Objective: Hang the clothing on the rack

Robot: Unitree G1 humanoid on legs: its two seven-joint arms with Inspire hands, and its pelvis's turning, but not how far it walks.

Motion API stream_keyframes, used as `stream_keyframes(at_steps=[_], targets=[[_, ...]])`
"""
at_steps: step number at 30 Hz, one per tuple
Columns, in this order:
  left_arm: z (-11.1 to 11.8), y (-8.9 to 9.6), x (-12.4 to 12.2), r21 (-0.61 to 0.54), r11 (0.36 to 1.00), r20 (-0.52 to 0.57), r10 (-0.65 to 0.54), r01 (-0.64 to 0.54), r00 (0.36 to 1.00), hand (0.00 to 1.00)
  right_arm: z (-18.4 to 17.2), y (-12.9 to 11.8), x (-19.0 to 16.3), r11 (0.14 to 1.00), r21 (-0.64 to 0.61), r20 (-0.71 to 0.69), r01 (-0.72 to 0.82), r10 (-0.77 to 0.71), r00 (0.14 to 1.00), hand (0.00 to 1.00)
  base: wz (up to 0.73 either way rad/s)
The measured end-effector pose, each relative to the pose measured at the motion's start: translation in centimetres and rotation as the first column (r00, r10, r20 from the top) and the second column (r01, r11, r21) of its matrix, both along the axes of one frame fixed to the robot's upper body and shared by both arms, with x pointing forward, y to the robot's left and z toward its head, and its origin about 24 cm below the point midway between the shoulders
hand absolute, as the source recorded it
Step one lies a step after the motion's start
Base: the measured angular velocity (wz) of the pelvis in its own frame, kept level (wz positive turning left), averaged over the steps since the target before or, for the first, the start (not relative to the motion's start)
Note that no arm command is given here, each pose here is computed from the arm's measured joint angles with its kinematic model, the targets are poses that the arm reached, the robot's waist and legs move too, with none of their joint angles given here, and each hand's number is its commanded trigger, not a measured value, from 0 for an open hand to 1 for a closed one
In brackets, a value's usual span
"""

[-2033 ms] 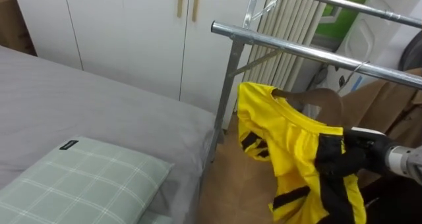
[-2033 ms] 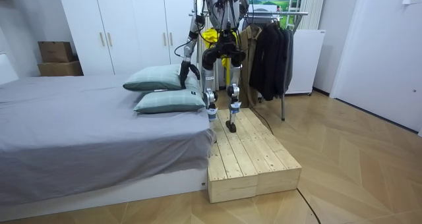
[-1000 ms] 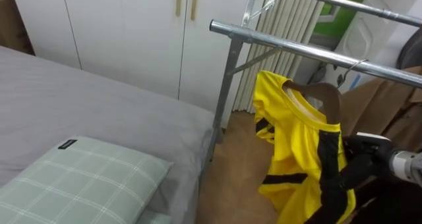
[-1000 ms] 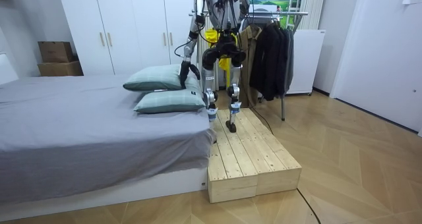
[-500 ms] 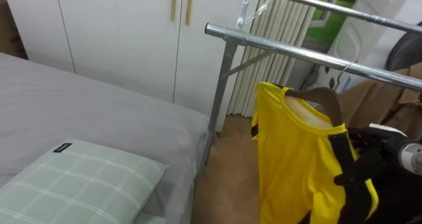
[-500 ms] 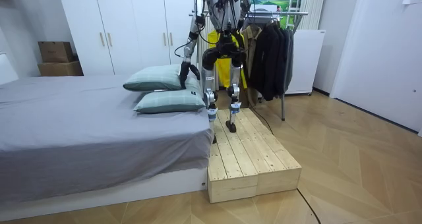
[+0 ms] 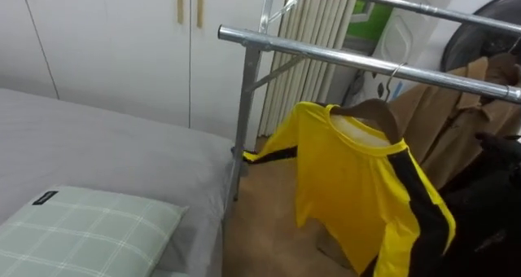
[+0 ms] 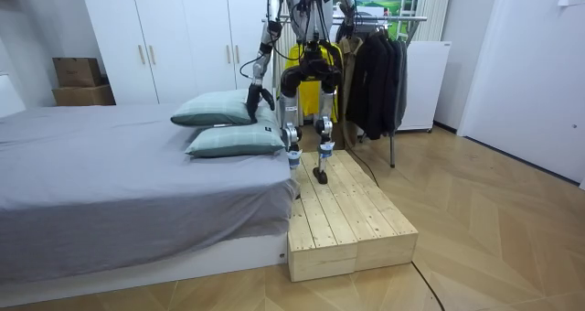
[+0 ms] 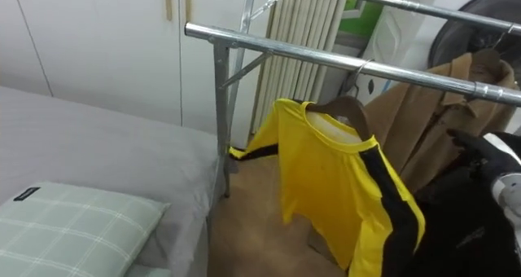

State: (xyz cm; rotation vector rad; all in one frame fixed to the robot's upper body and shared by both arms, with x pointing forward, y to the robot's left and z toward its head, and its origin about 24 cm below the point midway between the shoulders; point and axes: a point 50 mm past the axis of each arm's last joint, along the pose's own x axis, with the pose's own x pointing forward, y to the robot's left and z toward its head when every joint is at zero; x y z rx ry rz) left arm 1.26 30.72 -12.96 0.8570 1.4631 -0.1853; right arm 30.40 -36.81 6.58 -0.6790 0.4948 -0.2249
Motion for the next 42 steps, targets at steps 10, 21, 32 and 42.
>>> stream_keyframes(at_steps=[10,21,32,42], targets=[[0.4,0.4,0.5,0.014,1.0,0.033,0.013,-0.014,0.999,0.0,0.2,-1.1,-1.8,0.997,0.018,0.113,0.077,-0.079,0.99,0.0,-0.06],[0.3,-0.5,1.2,-0.002,1.0,0.09,0.012,-0.012,0.996,0.0,-0.7,-0.2,-5.6,0.997,-0.066,0.201,0.051,-0.037,0.979,0.0,-0.06],[-0.2,-1.8,1.1,-0.014,0.999,0.149,0.049,-0.047,0.988,0.0,-9.6,3.0,-14.2,0.983,0.116,-0.011,0.142,-0.142,0.99,0.0,-0.01],[-0.6,-3.0,0.5,-0.044,0.997,0.16,0.073,-0.067,0.984,0.0,-14.0,5.7,-17.8,0.946,0.235,-0.156,0.224,-0.19,0.969,0.0,-0.08]])
